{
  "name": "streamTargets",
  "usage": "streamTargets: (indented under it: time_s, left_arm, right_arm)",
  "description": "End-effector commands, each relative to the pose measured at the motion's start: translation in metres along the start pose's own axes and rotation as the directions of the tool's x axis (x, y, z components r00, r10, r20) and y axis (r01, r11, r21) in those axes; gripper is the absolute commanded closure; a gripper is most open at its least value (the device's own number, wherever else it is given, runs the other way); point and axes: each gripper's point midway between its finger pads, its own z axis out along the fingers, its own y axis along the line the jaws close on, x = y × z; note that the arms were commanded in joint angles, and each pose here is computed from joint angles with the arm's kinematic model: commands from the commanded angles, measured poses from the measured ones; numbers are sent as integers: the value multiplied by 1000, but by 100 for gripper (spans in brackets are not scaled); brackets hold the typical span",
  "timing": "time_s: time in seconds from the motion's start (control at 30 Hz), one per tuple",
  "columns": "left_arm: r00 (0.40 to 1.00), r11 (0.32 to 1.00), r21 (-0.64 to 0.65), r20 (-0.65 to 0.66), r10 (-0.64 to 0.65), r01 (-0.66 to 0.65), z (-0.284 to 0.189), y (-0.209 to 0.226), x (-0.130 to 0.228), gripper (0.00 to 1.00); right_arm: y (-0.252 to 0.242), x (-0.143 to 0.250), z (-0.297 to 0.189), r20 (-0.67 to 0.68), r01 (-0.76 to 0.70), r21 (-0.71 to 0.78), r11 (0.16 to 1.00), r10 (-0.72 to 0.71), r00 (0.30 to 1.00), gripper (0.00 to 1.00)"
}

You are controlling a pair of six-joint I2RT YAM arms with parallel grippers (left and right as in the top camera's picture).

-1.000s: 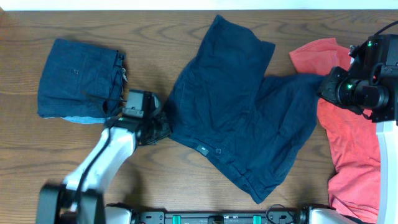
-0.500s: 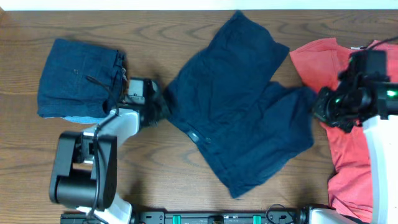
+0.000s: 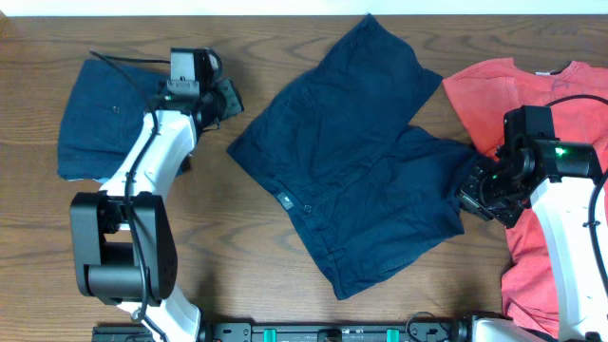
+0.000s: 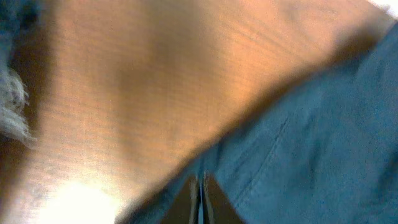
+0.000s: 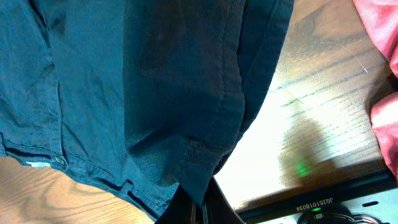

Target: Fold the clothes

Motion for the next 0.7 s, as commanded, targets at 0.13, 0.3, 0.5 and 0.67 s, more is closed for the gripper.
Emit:
streamTargets:
  time_s: [0.13,0.3,0.5,0.67]
  left_arm:
    - [943,997,58,-333,-20,42,16,-11,96,94]
    - [888,995,98,-460,22,26,39,-26,150,94]
    - [885,993,-117,-465,-28,-31,74,15,170,94]
    - [955,957,-283,-296,-20,-68,97,60,131,94]
  right_arm:
    - [7,-5,2,26,1,-17,1000,0,1000,99]
    - [8,-7,2,35,2,-23,1000,-1,999,99]
    - [8,-7,2,34,2,-23,1000,-1,999,99]
    - [9,-6,2,29,2,-29,1000,-1,1000,99]
